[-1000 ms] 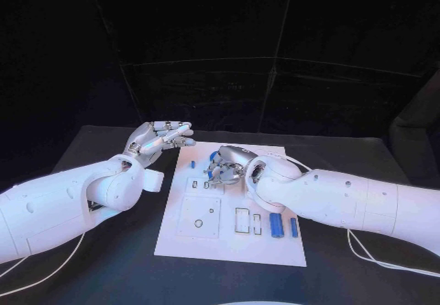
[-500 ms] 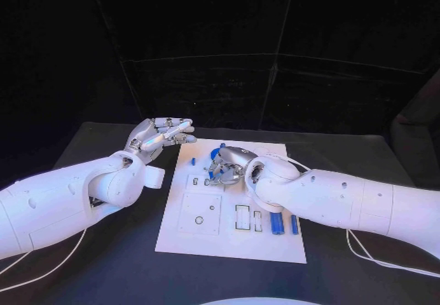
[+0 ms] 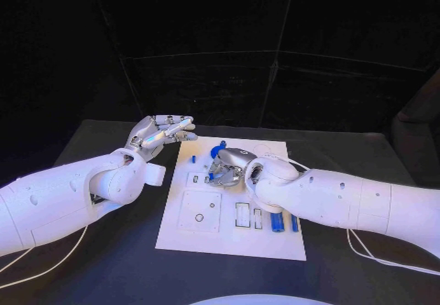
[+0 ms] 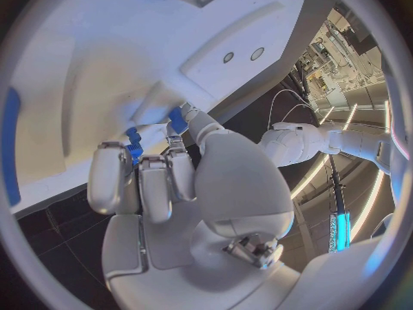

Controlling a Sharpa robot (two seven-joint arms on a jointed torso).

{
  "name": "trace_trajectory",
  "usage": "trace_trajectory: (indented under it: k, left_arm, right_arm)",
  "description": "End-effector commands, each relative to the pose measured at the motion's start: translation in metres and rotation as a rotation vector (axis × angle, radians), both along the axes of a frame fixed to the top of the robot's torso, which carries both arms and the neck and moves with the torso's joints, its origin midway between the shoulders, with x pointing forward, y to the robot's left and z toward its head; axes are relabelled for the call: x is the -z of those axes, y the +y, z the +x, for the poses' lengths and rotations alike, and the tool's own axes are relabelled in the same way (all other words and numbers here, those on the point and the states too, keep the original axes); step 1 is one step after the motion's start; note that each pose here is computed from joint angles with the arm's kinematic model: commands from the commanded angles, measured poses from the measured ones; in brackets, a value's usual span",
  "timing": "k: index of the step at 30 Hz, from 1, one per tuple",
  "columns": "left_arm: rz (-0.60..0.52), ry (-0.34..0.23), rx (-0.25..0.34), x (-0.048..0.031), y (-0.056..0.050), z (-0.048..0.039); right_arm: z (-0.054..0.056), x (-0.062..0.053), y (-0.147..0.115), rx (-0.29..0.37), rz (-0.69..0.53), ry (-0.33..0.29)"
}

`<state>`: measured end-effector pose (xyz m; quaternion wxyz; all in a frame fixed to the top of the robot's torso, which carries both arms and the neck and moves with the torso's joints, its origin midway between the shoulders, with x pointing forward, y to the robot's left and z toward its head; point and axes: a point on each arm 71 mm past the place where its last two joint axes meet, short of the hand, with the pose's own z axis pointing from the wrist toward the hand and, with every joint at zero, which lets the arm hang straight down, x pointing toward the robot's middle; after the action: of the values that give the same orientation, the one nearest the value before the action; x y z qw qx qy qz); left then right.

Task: Assemble the parts on the task board

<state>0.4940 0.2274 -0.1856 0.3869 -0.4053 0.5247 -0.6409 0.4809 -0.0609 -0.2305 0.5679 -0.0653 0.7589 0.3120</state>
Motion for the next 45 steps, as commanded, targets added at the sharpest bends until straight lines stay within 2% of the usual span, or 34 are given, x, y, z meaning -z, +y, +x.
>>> trace_trajectory:
  k: [1,27,45]
  left_arm:
    - [-0.005,-0.006,0.014,-0.0016,-0.0018,0.0001]
    - [-0.005,-0.006,0.013,-0.0015,-0.0011,0.0002]
    - [-0.004,-0.006,0.011,-0.0014,-0.0004,0.0002]
  right_arm:
    - [-0.0018,0.0061,0.0002,-0.018,-0.034,0.02]
    - [-0.0034,0.0097,-0.0029,-0.019,-0.092,0.025]
    - [-0.0032,0.0077,-0.0029,-0.004,-0.076,0.005]
